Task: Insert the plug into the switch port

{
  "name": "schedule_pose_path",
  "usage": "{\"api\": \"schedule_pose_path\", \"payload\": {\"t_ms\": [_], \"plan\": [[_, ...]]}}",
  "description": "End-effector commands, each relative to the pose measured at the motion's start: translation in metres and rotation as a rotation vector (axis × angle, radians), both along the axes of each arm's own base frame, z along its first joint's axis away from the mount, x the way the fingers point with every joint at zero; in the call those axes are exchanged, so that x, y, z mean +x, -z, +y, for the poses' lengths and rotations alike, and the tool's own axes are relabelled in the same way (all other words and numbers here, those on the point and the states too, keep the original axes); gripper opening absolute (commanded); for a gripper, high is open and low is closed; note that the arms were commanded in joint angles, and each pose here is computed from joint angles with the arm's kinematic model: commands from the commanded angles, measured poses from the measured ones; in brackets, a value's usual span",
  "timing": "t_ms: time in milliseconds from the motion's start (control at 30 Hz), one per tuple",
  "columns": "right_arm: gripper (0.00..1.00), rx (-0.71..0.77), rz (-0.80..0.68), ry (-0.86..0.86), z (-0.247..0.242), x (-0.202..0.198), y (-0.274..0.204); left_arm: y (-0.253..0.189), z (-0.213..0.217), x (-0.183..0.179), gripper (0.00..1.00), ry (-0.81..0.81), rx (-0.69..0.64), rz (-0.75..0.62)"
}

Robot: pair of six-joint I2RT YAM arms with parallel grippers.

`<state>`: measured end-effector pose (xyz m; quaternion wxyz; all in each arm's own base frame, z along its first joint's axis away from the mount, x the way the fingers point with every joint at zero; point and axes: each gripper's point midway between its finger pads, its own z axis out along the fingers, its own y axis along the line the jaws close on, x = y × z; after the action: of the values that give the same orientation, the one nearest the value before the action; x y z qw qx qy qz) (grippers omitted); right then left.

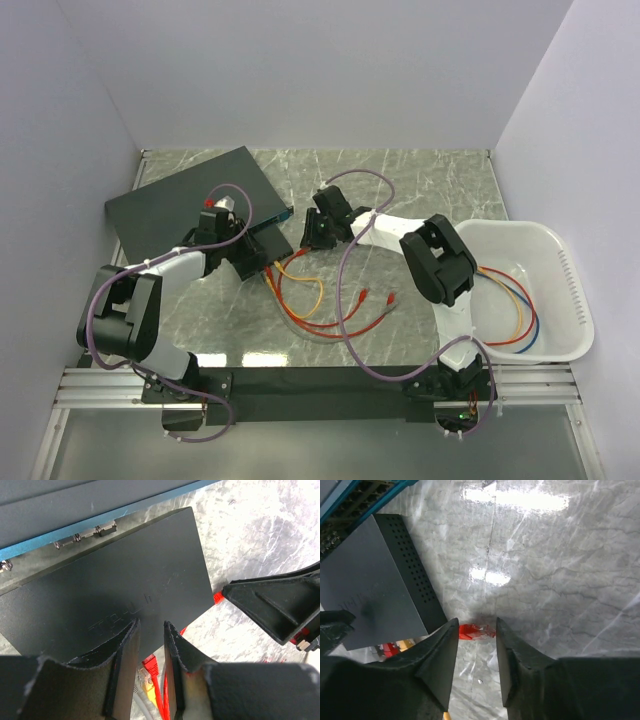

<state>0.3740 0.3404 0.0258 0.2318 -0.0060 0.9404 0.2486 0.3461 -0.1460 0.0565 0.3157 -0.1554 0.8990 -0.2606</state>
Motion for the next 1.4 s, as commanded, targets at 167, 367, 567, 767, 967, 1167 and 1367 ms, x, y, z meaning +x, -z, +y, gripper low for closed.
{"api": "schedule_pose_path", "payload": {"t_ms": [167,367,567,767,967,1167,1367], "plan": [[0.24,-0.009,0.064,-0.008,0.0,-0.011,0.02,-0.004,-0.004,0.007,0.32,0.023,-0.01,-0.043],[0.05,0.021,0.053,-0.017,0.006,-0.009,0.02,-0.001,-0.005,0.007,0.32,0.029,-0.011,-0.034],[0.0,0.035,-0.019,-0.023,0.005,0.004,-0.004,-0.009,-0.006,0.007,0.32,0.036,-0.017,-0.052],[0.41,-0.071,-0.091,-0.006,-0.024,0.005,-0.025,-0.022,-0.003,0.007,0.32,0.027,-0.009,-0.08],[0.71,-0.113,-0.111,-0.001,-0.051,-0.022,-0.038,-0.025,-0.003,0.007,0.32,0.019,-0.016,-0.092],[0.73,-0.092,-0.06,-0.114,-0.018,-0.054,-0.036,-0.025,-0.004,0.005,0.32,0.02,-0.027,-0.093],[0.73,-0.146,-0.024,-0.122,0.006,-0.049,-0.023,-0.031,-0.003,0.002,0.32,0.024,-0.028,-0.105]]}}
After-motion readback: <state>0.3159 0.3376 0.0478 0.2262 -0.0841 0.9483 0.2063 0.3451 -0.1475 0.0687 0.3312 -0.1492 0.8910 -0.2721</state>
